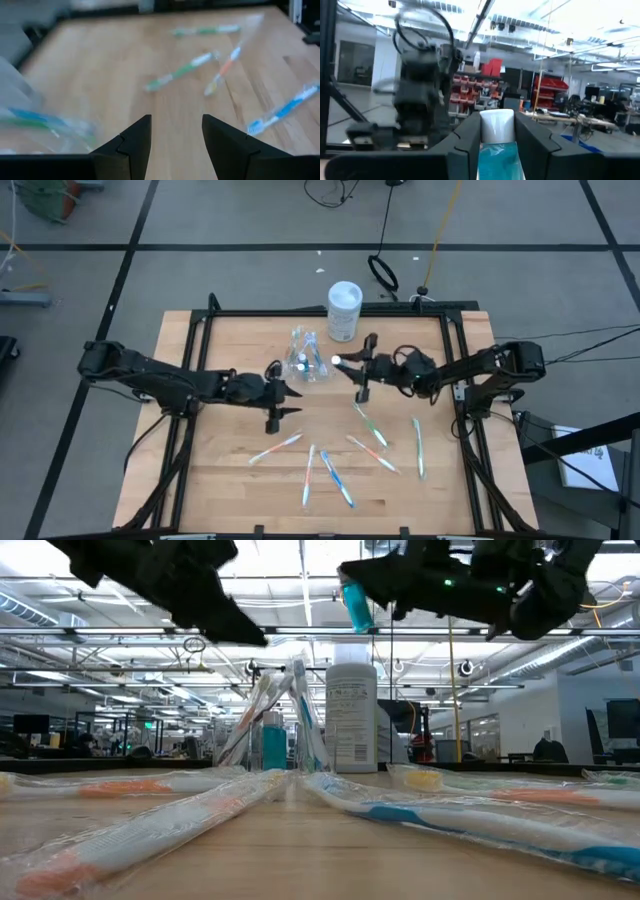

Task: Pick & Place toothbrushing station
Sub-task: Put the blue mouthwash into the transparent organizer

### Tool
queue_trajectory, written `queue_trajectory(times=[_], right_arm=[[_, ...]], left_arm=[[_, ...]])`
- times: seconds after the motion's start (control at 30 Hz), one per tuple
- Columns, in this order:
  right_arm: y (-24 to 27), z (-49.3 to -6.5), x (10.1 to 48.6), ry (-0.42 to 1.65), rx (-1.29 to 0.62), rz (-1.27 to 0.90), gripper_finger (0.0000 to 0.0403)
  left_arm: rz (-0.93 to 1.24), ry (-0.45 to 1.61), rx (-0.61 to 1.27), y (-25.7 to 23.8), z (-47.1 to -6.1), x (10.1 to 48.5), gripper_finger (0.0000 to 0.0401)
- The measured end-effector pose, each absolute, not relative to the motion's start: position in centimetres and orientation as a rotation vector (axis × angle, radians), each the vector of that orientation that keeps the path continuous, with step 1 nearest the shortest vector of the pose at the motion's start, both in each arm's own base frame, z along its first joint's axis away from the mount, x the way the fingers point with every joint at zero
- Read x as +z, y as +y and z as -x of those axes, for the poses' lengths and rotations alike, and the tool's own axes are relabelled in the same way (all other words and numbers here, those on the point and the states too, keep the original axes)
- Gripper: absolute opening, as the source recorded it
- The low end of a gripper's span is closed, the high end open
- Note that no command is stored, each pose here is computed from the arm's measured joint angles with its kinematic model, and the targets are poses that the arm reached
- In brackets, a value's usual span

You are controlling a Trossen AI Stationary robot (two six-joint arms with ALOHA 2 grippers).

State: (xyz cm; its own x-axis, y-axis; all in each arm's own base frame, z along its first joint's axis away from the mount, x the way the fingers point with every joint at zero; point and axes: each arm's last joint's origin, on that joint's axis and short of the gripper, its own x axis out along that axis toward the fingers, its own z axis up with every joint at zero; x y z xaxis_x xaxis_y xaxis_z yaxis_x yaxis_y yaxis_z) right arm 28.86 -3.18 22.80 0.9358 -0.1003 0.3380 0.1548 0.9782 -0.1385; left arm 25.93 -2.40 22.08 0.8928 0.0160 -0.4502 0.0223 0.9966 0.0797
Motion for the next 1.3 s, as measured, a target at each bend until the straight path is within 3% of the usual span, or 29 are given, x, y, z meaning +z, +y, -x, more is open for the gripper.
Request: queue_trajectory(times=[0.13, 0.27, 0.47, 0.93, 1.3], right_arm=[[-3.4, -31.3, 22.7, -0.287, -0.124, 0.156, 0.0091], [-3.4, -35.0, 20.5, -0.129, -0.051, 0.122, 0.0093], [-4.5, -38.5, 19.7, 0.094, 0.078, 0.023, 0.0102], [-4.6, -39.0, 19.7, 0.231, 0.306, -0.222, 0.0102], [-4.5, -38.9, 19.2, 0.273, 0.307, -0.232, 0.0106]], left_arm=[[-0.201, 0.388, 0.099, -2.3, -25.1, 23.9, 0.0182], [-0.165, 0.302, 0.232, -1.9, -24.9, 25.0, 0.0182], [-0.247, 0.453, 0.129, -2.2, -24.5, 23.6, 0.0182], [-0.514, 0.44, 0.078, -3.7, -26.8, 21.6, 0.0182], [-0.613, 0.468, 0.045, -4.2, -28.1, 19.6, 0.0168]])
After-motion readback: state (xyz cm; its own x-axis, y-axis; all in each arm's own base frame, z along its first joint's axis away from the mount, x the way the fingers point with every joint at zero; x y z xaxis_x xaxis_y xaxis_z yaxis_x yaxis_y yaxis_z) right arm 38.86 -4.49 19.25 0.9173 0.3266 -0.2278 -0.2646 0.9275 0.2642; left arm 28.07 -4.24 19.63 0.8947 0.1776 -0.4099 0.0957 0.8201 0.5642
